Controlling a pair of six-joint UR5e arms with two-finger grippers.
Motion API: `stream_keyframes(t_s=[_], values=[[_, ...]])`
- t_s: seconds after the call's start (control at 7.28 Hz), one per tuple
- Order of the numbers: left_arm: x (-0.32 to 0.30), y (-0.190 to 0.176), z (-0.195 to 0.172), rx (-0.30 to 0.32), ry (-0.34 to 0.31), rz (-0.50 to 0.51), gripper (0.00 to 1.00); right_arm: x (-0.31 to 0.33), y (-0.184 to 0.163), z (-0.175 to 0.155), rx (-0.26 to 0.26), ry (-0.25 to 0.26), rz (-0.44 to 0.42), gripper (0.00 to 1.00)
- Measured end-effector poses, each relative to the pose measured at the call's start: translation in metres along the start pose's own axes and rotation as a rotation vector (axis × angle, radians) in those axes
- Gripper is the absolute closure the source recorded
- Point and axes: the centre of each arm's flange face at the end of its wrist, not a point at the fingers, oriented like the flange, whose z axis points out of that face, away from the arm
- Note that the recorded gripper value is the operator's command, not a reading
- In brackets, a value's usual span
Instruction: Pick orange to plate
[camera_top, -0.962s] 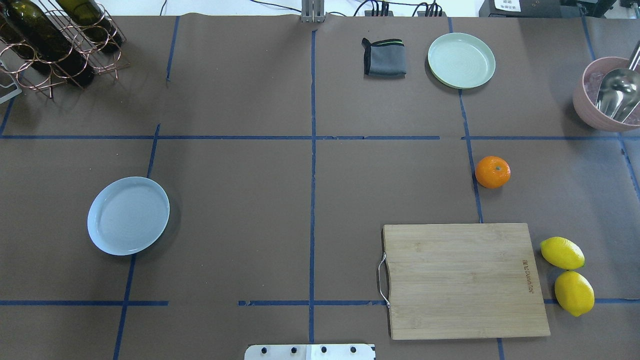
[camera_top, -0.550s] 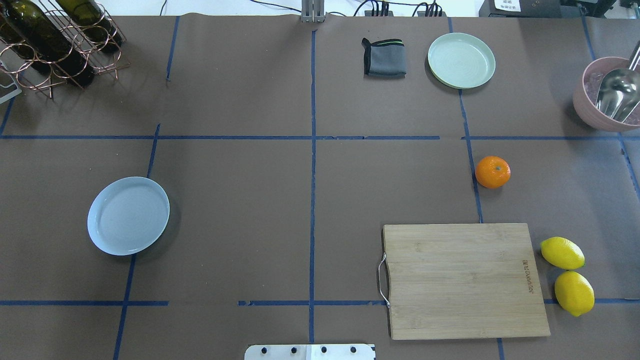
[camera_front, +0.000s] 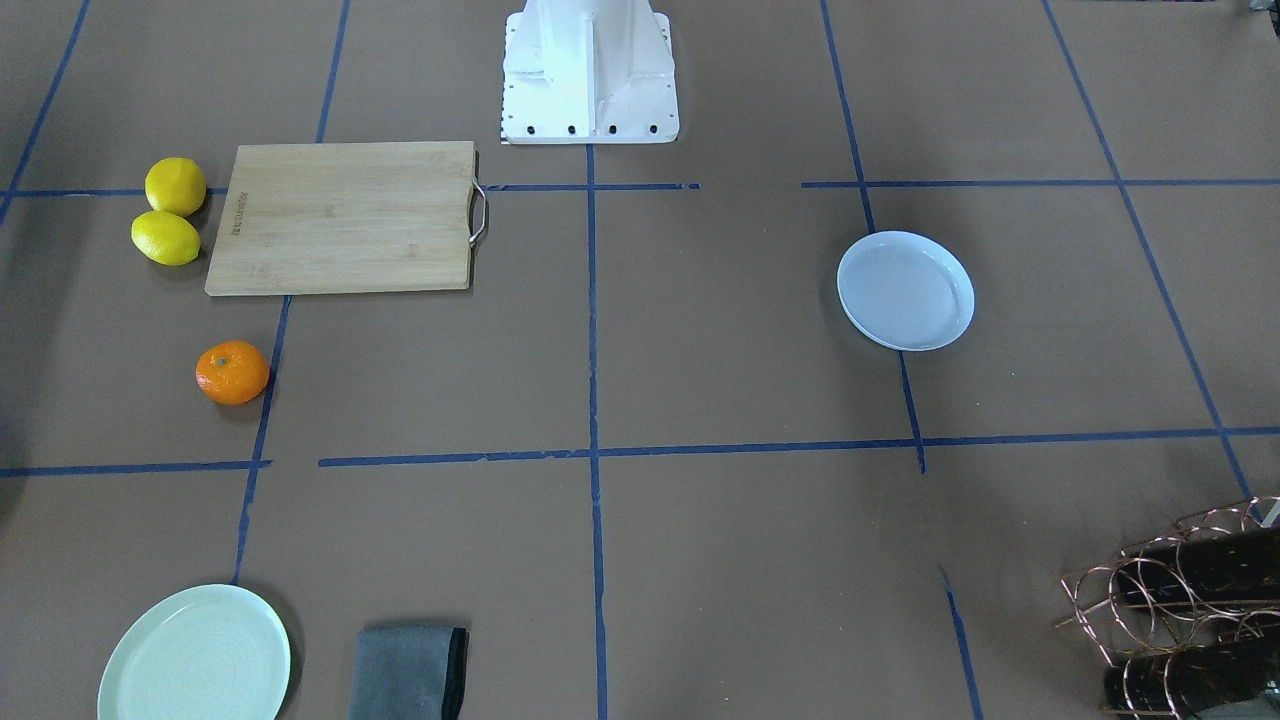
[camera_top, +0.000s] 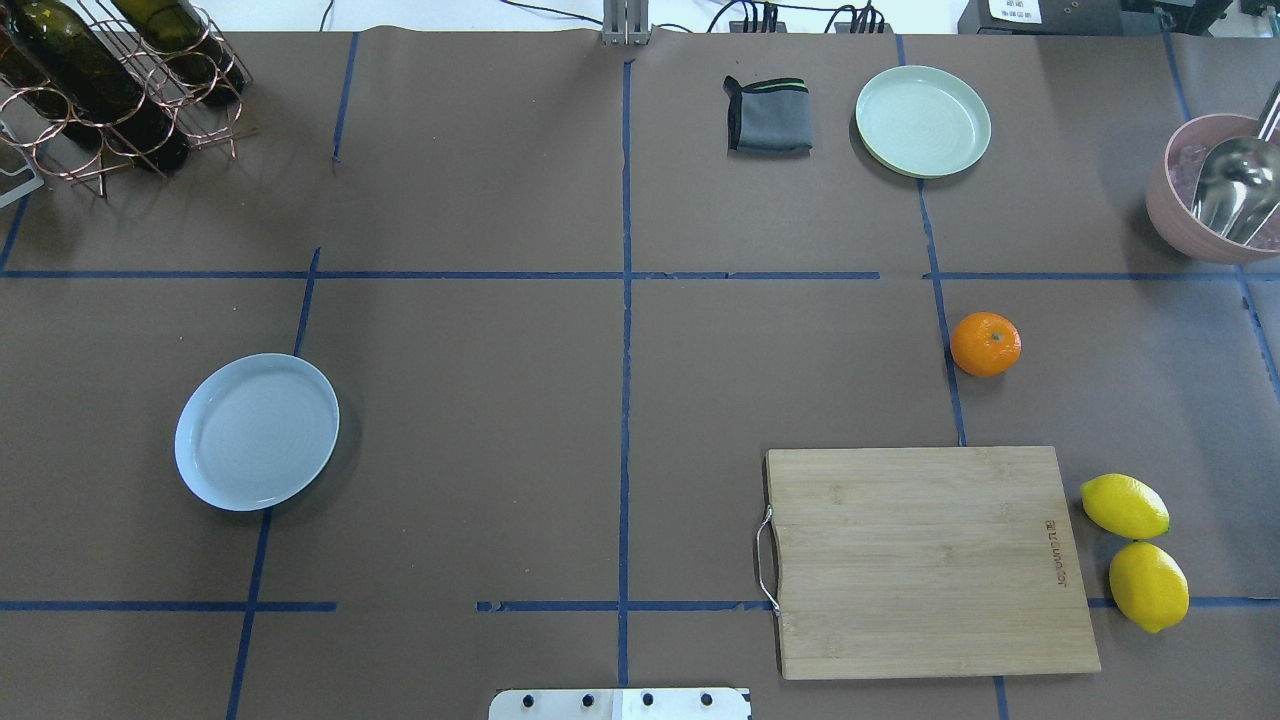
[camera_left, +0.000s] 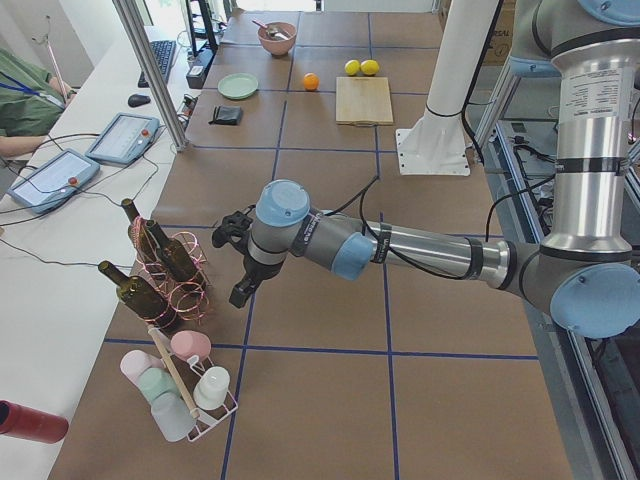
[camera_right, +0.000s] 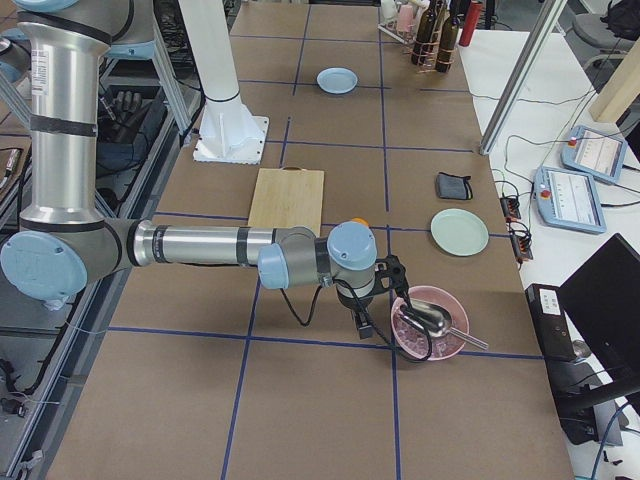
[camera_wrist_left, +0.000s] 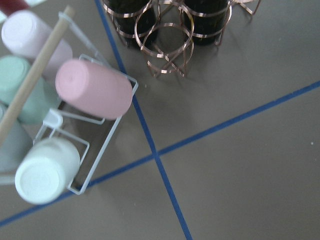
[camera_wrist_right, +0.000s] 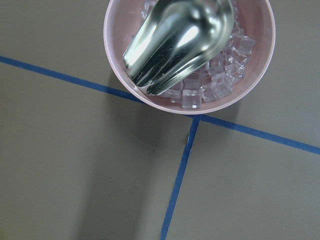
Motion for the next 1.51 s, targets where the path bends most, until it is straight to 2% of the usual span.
stream_keyframes(t_s=[0.14,0.27,0.41,0.55,0.69,0.82,0.96,1.24,1.51], values=[[0.001,0.005,0.005,0.081,0.007,0.08,0.0,0.0,0.0,0.0,-0.001,0.0,0.001,0.0],[0.011,0.011,0.019,0.136,0.055,0.146,0.0,0.001,0.001,0.001,-0.002,-0.001,0.003,0.0],[0.035,0.012,0.041,0.143,0.136,0.145,0.0,0.001,0.001,0.001,-0.003,-0.001,0.003,0.0],[0.067,0.012,0.066,0.115,0.217,0.074,0.0,0.002,0.001,0.002,-0.004,-0.001,0.005,0.0],[0.096,0.013,0.089,0.078,0.256,-0.025,0.02,0.002,0.003,0.003,-0.006,-0.002,0.007,0.0],[0.124,0.013,0.111,0.051,0.245,-0.134,0.18,0.003,0.004,0.003,-0.008,-0.002,0.009,0.0],[0.155,0.015,0.135,0.04,0.218,-0.246,0.28,0.003,0.006,0.004,-0.01,-0.002,0.012,0.0],[0.224,0.021,0.176,0.028,0.193,-0.446,0.27,0.004,0.01,0.005,-0.014,-0.003,0.017,0.0],[0.274,0.029,0.196,0.021,0.19,-0.525,0.27,0.004,0.011,0.005,-0.014,-0.003,0.017,0.0]])
